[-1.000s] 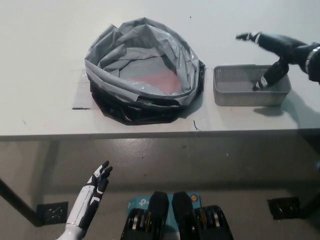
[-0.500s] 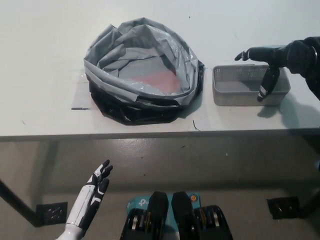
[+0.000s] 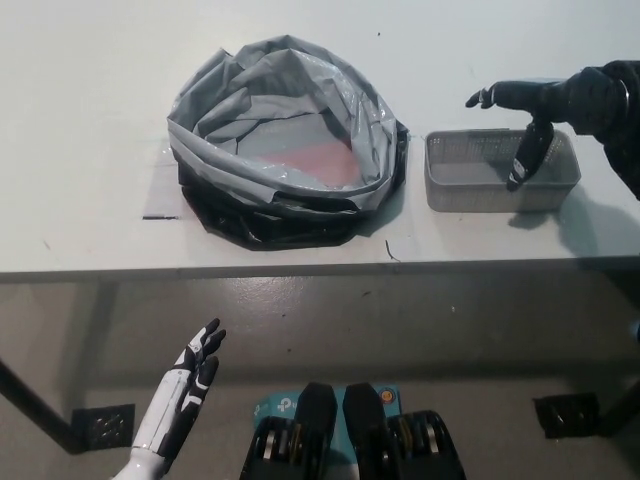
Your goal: Use the right hand to pick up a small rectangular container and put it into a plastic bag and lift the bag
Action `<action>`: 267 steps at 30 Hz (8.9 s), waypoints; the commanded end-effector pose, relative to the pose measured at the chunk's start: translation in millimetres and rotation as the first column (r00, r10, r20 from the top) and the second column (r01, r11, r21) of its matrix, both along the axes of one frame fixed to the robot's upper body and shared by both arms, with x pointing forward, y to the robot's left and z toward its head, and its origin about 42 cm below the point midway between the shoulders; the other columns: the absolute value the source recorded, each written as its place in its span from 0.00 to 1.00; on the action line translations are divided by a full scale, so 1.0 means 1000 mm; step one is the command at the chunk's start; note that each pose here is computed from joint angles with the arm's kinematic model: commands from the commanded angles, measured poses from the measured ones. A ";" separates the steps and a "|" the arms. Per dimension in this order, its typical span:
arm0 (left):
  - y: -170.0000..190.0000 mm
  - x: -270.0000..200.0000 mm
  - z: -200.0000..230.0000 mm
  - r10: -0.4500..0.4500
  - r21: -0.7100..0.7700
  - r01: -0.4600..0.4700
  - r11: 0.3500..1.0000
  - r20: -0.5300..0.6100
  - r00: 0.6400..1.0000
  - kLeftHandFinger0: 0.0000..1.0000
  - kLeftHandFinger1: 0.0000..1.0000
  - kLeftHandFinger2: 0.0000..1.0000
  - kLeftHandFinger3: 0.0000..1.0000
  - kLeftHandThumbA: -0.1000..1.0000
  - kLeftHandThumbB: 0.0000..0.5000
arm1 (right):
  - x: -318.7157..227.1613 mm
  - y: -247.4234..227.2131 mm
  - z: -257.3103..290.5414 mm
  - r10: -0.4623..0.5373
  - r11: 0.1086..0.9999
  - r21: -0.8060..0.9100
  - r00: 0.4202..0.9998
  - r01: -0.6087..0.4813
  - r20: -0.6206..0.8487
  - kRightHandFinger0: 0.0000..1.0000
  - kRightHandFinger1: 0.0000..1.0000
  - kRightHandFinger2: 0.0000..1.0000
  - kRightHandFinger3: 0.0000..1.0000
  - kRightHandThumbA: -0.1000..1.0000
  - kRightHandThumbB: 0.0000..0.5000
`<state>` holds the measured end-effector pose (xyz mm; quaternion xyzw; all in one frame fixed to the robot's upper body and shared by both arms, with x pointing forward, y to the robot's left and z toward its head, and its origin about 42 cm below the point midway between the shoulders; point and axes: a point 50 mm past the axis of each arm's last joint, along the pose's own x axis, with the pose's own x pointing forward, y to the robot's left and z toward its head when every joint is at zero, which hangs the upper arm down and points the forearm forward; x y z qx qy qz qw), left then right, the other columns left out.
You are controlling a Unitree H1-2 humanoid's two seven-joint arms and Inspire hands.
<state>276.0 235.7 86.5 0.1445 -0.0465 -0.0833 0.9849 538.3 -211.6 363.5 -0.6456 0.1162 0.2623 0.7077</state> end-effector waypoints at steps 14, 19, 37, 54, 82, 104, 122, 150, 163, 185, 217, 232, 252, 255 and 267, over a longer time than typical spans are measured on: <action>0.003 0.004 0.015 -0.014 0.016 0.013 1.000 0.077 0.997 1.00 1.00 1.00 1.00 1.00 0.50 | 0.015 0.014 0.036 -0.033 0.999 0.024 0.997 0.032 0.074 1.00 1.00 1.00 1.00 1.00 0.94; 0.003 0.005 0.015 -0.014 0.023 0.012 1.000 0.082 0.997 1.00 1.00 1.00 1.00 1.00 0.48 | 0.018 0.015 0.034 -0.067 0.997 0.033 0.996 0.065 0.065 1.00 1.00 1.00 1.00 1.00 0.92; 0.003 0.007 0.017 -0.016 0.021 0.014 1.000 0.077 0.997 1.00 1.00 1.00 1.00 1.00 0.51 | 0.041 0.005 0.038 -0.066 0.997 -0.034 0.991 0.070 0.113 1.00 1.00 1.00 1.00 1.00 1.00; 0.002 0.009 0.021 -0.024 0.020 0.022 1.000 0.087 0.996 1.00 1.00 1.00 1.00 1.00 0.51 | 0.043 0.010 0.038 -0.112 0.991 0.085 0.992 0.107 0.057 1.00 1.00 1.00 1.00 1.00 1.00; 0.001 0.020 0.030 -0.028 0.026 0.026 0.999 0.096 0.995 1.00 1.00 1.00 1.00 1.00 0.57 | 0.048 0.008 0.039 -0.113 0.992 0.045 0.992 0.115 -0.049 1.00 1.00 1.00 1.00 1.00 1.00; 0.001 0.023 0.034 -0.044 0.034 0.041 0.999 0.102 0.994 1.00 1.00 1.00 1.00 1.00 0.55 | 0.052 0.019 -0.012 -0.068 0.998 -0.029 0.989 0.064 -0.133 1.00 1.00 1.00 1.00 1.00 1.00; 0.005 0.012 0.025 -0.041 0.042 0.038 0.998 0.077 0.996 1.00 1.00 1.00 1.00 1.00 0.52 | 0.046 0.029 -0.075 -0.047 0.999 -0.032 0.995 0.044 -0.089 0.64 0.65 0.72 1.00 0.53 0.59; 0.012 0.017 0.028 -0.032 0.057 0.027 0.998 0.080 0.996 1.00 1.00 1.00 1.00 1.00 0.56 | 0.057 -0.016 -0.003 -0.197 0.917 0.398 0.855 -0.012 0.479 0.00 0.41 0.79 0.84 0.00 0.35; 0.015 0.009 0.021 -0.025 0.067 0.020 0.998 0.072 0.997 1.00 1.00 1.00 1.00 1.00 0.48 | 0.060 -0.012 0.080 -0.302 0.868 0.495 0.772 -0.020 0.560 0.00 0.32 0.74 0.88 0.00 0.35; 0.008 -0.004 0.008 -0.036 0.044 0.034 0.998 0.045 0.998 1.00 1.00 1.00 1.00 1.00 0.44 | 0.043 0.151 0.100 -0.084 0.871 0.421 0.769 -0.252 0.634 0.00 0.32 0.69 0.74 0.00 0.50; 0.007 0.022 0.036 -0.072 0.080 0.063 0.995 0.107 0.992 1.00 1.00 1.00 1.00 1.00 0.44 | 0.029 0.218 0.049 -0.024 0.871 0.414 0.819 -0.264 0.574 0.00 0.35 0.75 0.77 0.00 0.40; 0.007 0.036 0.047 -0.084 0.094 0.072 0.993 0.129 0.988 1.00 1.00 1.00 1.00 1.00 0.44 | 0.037 0.196 0.046 0.092 0.967 0.231 0.993 -0.108 0.079 1.00 1.00 1.00 1.00 0.74 1.00; 0.007 0.039 0.046 -0.105 0.111 0.091 0.990 0.125 0.987 1.00 1.00 1.00 1.00 1.00 0.45 | 0.044 0.173 0.092 0.110 0.878 0.442 0.976 -0.185 0.189 1.00 1.00 1.00 1.00 0.87 1.00; 0.008 0.040 0.047 -0.106 0.117 0.091 0.989 0.125 0.986 1.00 1.00 1.00 1.00 1.00 0.44 | 0.039 0.172 0.134 0.099 0.826 0.480 0.916 -0.294 0.390 1.00 1.00 1.00 1.00 0.95 0.97; 0.009 0.039 0.044 -0.111 0.122 0.096 0.988 0.121 0.987 1.00 1.00 1.00 1.00 1.00 0.43 | 0.029 0.140 0.178 -0.024 0.713 0.559 0.783 -0.422 0.622 1.00 1.00 1.00 1.00 0.98 0.94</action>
